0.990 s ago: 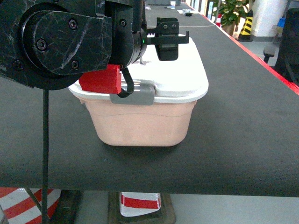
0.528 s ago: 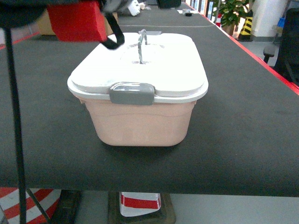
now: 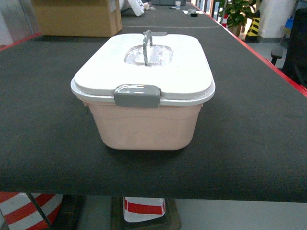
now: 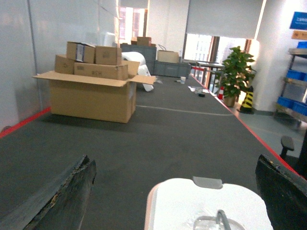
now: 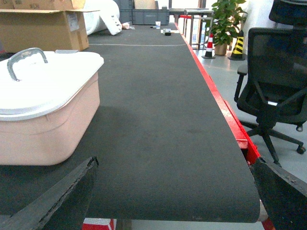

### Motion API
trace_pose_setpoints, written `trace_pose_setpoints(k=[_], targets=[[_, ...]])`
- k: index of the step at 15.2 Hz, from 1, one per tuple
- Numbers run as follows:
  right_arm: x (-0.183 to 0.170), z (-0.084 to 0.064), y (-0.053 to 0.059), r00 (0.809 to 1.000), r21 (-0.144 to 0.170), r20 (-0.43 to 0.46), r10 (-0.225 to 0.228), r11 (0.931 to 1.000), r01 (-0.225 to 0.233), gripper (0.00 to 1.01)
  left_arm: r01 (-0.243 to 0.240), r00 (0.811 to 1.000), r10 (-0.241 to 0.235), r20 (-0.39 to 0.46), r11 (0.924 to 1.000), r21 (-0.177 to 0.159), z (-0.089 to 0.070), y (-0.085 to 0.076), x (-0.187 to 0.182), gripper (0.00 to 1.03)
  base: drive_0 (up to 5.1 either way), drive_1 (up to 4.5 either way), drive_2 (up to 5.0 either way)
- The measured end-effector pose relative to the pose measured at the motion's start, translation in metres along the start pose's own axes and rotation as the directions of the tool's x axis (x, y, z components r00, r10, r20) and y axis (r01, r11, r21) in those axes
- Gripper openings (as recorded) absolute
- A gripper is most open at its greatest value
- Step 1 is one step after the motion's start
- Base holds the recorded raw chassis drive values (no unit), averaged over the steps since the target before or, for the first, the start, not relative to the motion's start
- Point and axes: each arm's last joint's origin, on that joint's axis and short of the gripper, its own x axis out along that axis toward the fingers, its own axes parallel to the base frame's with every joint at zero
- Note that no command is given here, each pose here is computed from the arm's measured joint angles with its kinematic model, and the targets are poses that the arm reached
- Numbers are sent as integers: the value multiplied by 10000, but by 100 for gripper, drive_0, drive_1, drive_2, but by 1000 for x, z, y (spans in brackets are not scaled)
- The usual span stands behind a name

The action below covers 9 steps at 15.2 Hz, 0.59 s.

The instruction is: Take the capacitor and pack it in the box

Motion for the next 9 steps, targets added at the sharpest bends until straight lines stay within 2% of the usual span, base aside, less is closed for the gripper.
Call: trace_pose_setpoints(k=[1,2,3,6,9], targets=[[0,0,0,10000,0,4,-4,10000,4,98,62,9999,-62,-89,10000,26,-3,-2,1,98,0,0,0],[0,0,0,10000,4,4,0,10000,0,98,148,9943,-102,-1061,9990,431,-6,0,-2,92,0,0,0],[0,0,0,10000,0,4,0,10000,0,98,244,9822,-95,-1874,9967,773,-15,15,-18,79,0,0,0],[0,0,0,10000,0,4,0,10000,0,98,-254,9830,409,-1787,9958,885,-36,59,-62,47,0,0,0],[0,0,0,10000,4,4,-4,10000,4,98,91,9776,100,-2103,9959,899,-58,74,-92,22,0,0,0]])
